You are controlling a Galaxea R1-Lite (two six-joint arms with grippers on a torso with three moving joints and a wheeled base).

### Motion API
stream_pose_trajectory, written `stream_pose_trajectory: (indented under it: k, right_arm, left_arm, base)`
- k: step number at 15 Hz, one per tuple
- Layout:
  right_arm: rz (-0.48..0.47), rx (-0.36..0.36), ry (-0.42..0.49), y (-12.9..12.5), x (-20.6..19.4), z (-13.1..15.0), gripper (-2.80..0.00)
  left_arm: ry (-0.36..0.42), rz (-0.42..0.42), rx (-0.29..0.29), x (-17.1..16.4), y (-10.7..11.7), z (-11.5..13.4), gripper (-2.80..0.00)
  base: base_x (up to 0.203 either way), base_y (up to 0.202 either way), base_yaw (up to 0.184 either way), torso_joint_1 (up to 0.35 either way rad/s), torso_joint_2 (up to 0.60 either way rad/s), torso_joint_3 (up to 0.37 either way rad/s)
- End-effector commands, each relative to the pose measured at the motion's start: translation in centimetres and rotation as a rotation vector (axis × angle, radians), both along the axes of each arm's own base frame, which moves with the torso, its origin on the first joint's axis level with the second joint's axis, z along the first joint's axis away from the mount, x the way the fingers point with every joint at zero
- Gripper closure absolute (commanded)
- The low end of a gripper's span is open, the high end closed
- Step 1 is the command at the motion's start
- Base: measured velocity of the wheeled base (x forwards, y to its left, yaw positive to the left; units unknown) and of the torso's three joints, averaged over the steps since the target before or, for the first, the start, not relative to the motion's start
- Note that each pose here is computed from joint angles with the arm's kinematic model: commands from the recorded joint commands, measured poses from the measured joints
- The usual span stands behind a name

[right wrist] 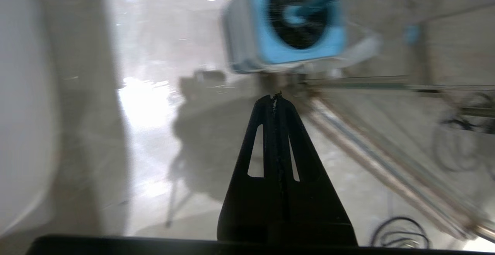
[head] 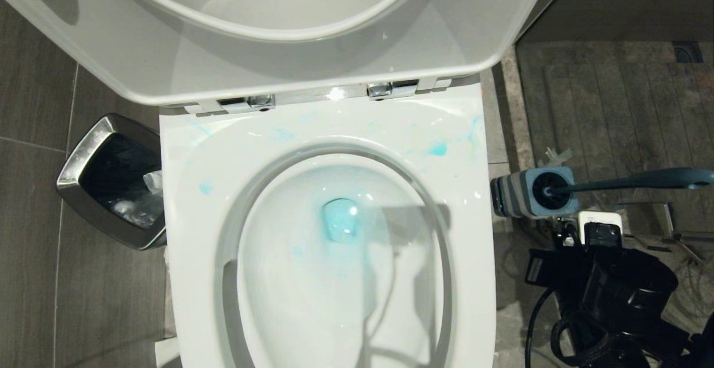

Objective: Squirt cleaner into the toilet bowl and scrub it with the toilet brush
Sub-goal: Scrub the toilet bowl

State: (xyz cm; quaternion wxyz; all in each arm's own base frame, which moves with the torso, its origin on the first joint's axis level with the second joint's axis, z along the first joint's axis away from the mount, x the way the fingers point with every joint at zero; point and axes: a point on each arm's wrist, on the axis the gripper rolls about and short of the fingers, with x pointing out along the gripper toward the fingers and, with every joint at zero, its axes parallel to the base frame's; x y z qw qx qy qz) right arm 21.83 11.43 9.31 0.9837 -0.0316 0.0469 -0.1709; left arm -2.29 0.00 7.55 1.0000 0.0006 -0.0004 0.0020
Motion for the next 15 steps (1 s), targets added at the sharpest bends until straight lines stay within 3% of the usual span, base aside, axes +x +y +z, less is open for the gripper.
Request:
stream_pose_trajectory:
  k: [1,5,6,11,15]
  right_arm:
    - [-0.074,0.003,0.001,-2.4,1.1,0.0,0.00]
    - [-0.037,0.018,-0.008,-5.9,2.3,0.5,0.00]
    - [-0.009,0.016,-0.012,-6.5,2.5,0.8,-2.80]
    - [0.171,-0.058,-0.019,-8.2,2.2,1.9,-2.80]
    - [0.193,-0.107,-0.012,-8.6,2.1,2.0,-2.80]
  left_arm:
    - [0.001,0.001,0.000,0.0,0.0,0.0,0.00]
    - [0.001,-0.001,0.000,0.0,0.0,0.0,0.00]
    - [0.001,0.000,0.000,0.0,0.0,0.0,0.00]
    - [0.001,0.001,0.000,0.0,0.0,0.0,0.00]
    - [0.001,-0.001,0.000,0.0,0.0,0.0,0.00]
  base:
    - [0.000,0.000,0.000,0.000,0.00,0.000]
    - [0.000,0.000,0.000,0.000,0.00,0.000]
    - [0.000,0.000,0.000,0.000,0.00,0.000]
    - [0.000,0.000,0.000,0.000,0.00,0.000]
    - [0.000,0.000,0.000,0.000,0.00,0.000]
